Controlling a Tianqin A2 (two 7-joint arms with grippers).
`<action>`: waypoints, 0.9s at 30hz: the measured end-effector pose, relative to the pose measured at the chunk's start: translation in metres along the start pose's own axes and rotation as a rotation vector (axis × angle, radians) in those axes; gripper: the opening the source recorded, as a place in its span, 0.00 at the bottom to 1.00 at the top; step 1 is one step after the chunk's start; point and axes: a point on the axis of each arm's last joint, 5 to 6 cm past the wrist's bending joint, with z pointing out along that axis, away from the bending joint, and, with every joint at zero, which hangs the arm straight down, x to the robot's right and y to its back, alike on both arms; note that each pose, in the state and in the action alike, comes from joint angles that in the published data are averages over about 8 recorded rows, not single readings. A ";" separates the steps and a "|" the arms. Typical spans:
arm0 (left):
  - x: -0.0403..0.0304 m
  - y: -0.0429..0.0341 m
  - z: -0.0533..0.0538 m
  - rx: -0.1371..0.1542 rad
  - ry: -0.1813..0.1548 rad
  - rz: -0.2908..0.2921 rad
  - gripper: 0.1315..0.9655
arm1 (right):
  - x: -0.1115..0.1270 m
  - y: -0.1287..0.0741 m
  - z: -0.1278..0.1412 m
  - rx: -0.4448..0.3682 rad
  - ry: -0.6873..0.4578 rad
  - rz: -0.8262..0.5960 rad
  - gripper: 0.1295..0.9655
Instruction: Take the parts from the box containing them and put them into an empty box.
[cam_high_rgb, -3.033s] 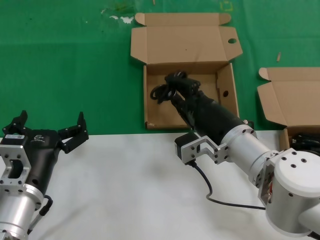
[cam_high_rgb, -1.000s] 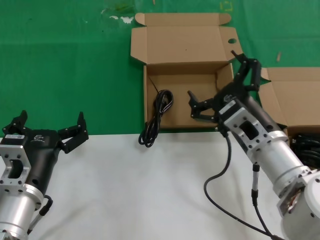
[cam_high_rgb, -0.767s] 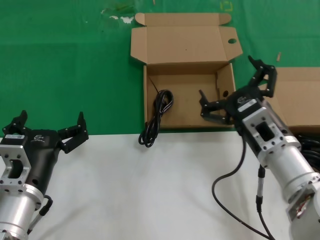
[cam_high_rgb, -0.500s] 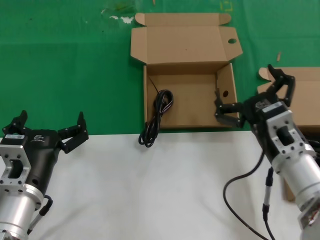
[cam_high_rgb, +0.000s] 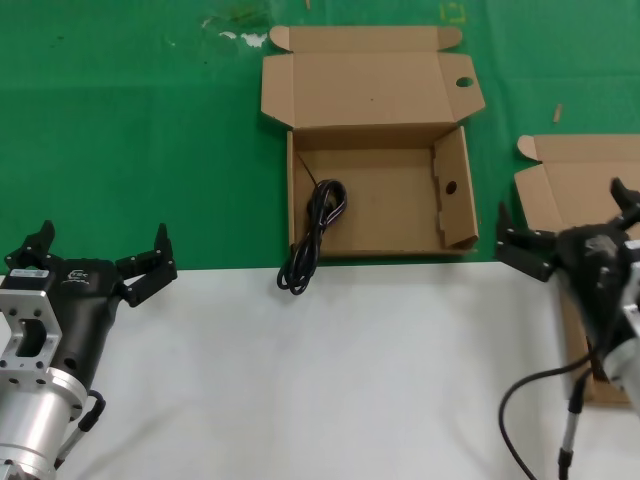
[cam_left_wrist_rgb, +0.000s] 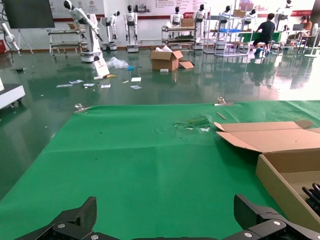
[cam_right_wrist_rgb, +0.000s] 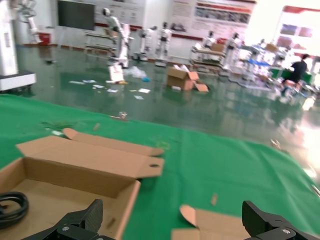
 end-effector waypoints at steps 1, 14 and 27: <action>0.0000 0.0000 0.000 0.000 0.000 0.000 1.00 | 0.002 0.002 -0.002 -0.005 0.008 0.016 1.00; 0.0000 0.0000 0.000 0.000 0.000 0.000 1.00 | 0.013 0.010 -0.014 -0.025 0.043 0.078 1.00; 0.0000 0.0000 0.000 0.000 0.000 0.000 1.00 | 0.013 0.010 -0.014 -0.025 0.044 0.078 1.00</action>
